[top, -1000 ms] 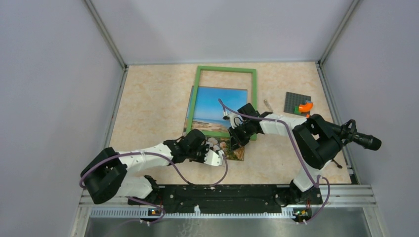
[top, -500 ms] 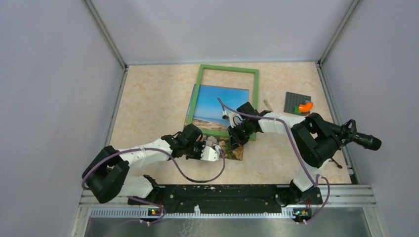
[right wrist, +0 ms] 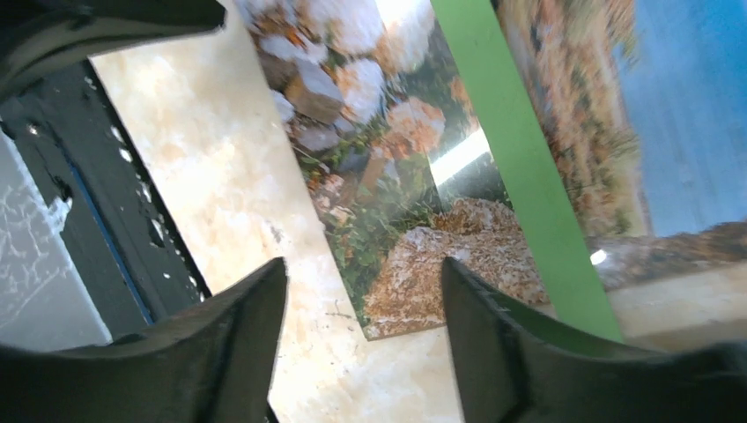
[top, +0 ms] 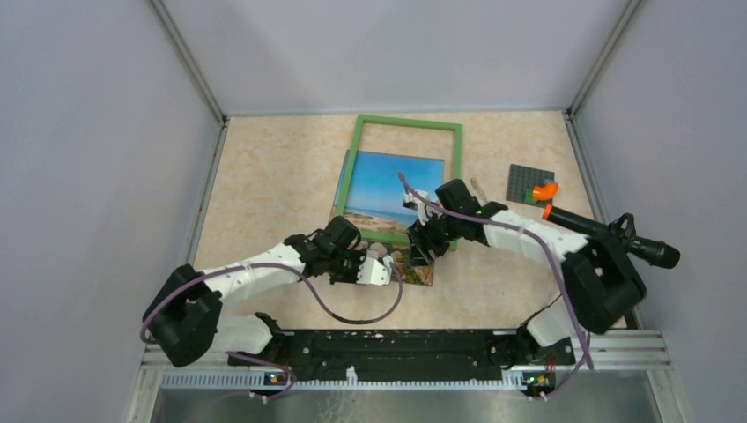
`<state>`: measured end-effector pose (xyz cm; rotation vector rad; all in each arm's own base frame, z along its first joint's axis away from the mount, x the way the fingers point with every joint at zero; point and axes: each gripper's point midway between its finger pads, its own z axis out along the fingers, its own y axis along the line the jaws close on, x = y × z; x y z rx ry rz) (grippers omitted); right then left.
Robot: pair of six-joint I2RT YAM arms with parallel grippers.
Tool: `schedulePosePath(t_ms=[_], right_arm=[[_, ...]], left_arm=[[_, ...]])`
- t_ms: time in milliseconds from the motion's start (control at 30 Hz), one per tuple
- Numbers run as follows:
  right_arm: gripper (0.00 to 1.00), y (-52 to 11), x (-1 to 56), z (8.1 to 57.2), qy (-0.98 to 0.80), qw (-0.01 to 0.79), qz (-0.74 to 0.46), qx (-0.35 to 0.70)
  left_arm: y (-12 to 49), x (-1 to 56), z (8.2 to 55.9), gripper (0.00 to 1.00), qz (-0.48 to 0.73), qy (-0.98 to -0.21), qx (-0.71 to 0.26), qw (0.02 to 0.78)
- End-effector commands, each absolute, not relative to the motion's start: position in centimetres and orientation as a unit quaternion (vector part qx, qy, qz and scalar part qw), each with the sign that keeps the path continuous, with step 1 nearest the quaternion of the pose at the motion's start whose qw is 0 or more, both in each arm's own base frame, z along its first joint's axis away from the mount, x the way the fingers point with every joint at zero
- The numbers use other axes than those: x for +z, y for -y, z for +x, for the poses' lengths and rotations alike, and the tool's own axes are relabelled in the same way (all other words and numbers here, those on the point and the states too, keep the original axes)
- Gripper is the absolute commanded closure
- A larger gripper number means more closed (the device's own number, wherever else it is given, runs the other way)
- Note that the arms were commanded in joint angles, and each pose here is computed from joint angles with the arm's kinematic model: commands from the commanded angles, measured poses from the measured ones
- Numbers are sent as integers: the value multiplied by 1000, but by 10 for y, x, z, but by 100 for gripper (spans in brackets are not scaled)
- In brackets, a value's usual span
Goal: Take the photo out of the frame
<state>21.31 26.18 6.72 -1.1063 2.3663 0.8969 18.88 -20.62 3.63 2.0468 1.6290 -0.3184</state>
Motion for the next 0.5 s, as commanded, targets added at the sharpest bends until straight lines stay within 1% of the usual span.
schedulePosePath(t_ms=[0, 133, 200, 233, 300, 333, 367, 400, 467], right_arm=[[30, -264, 115, 220, -766, 319, -458, 319], [25, -258, 124, 210, -737, 350, -482, 320], [23, -255, 121, 208, -734, 355, -485, 317], [22, -253, 118, 207, -736, 354, -484, 314], [19, -252, 115, 207, -740, 352, -482, 310], [17, -251, 115, 207, -740, 352, -482, 309], [17, -251, 114, 207, -740, 352, -482, 309], [17, -251, 112, 207, -741, 351, -483, 307], [18, -251, 110, 209, -748, 342, -479, 306]], left_arm=[[217, 71, 178, 100, 739, -590, -157, 285], [212, 72, 176, 100, 738, -590, -153, 290], [207, 65, 180, 100, 735, -598, -134, 290], [203, 61, 184, 97, 733, -603, -120, 291], [198, 57, 192, 74, 727, -611, -99, 297], [196, 56, 195, 65, 728, -611, -93, 297], [192, 54, 197, 60, 729, -612, -87, 295], [187, 53, 199, 56, 729, -613, -84, 293], [175, 52, 204, 53, 735, -609, -77, 289]])
